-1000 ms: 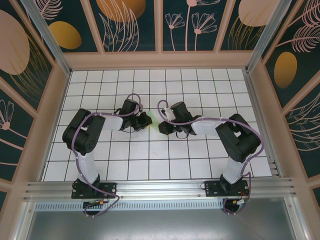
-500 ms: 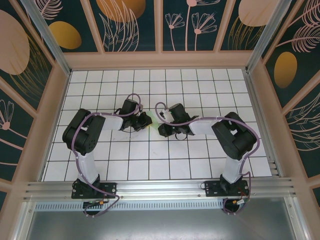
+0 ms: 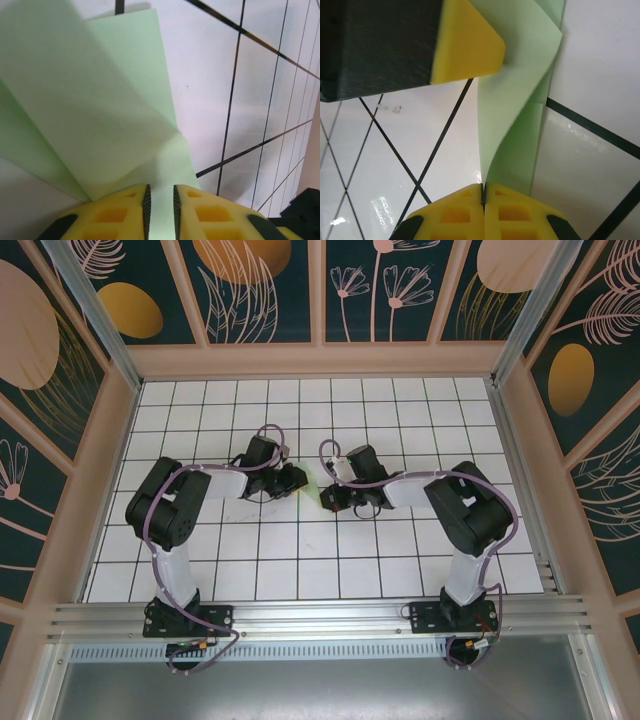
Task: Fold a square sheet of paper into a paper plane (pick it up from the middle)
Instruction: Fold the wing for the fifth time at the center of the table.
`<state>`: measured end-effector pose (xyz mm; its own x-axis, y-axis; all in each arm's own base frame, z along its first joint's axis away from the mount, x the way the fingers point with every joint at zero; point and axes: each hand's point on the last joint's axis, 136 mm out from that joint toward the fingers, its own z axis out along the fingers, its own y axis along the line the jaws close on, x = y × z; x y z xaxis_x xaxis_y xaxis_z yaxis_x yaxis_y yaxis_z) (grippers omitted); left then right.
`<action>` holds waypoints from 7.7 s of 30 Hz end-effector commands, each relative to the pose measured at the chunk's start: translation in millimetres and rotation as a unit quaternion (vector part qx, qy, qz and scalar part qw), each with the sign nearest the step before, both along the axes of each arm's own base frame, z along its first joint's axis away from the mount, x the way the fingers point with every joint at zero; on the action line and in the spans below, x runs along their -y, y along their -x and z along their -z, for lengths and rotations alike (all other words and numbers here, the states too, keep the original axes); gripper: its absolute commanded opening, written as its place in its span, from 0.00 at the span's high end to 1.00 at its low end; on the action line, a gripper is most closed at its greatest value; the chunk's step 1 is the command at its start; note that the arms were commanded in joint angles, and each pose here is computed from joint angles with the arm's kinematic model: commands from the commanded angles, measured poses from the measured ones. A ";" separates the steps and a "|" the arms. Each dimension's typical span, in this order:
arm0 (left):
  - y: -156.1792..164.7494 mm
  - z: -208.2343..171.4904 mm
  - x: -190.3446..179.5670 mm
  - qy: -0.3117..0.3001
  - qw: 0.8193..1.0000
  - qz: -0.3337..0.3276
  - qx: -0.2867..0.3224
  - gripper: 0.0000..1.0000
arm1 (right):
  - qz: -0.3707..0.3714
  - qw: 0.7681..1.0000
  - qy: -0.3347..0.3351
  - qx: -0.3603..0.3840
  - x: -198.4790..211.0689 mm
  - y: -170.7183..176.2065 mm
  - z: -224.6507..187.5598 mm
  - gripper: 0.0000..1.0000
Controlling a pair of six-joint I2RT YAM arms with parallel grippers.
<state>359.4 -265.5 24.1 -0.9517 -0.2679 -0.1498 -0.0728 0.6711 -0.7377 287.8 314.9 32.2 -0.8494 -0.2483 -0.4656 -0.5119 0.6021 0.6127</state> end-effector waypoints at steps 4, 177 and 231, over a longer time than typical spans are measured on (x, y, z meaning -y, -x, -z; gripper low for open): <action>-7.8 -53.8 2.5 0.048 0.993 0.010 0.108 0.70 | 0.009 0.996 -0.059 -0.061 -0.8 5.0 -1.0 1.00; 28.2 73.9 -14.7 -0.116 0.992 -0.007 -0.052 0.92 | 0.081 0.987 0.060 -0.126 28.1 12.7 -4.0 0.97; 5.3 53.3 -15.9 -0.119 0.993 0.004 -0.007 0.91 | 0.102 0.964 0.142 -0.202 65.0 46.9 75.6 0.98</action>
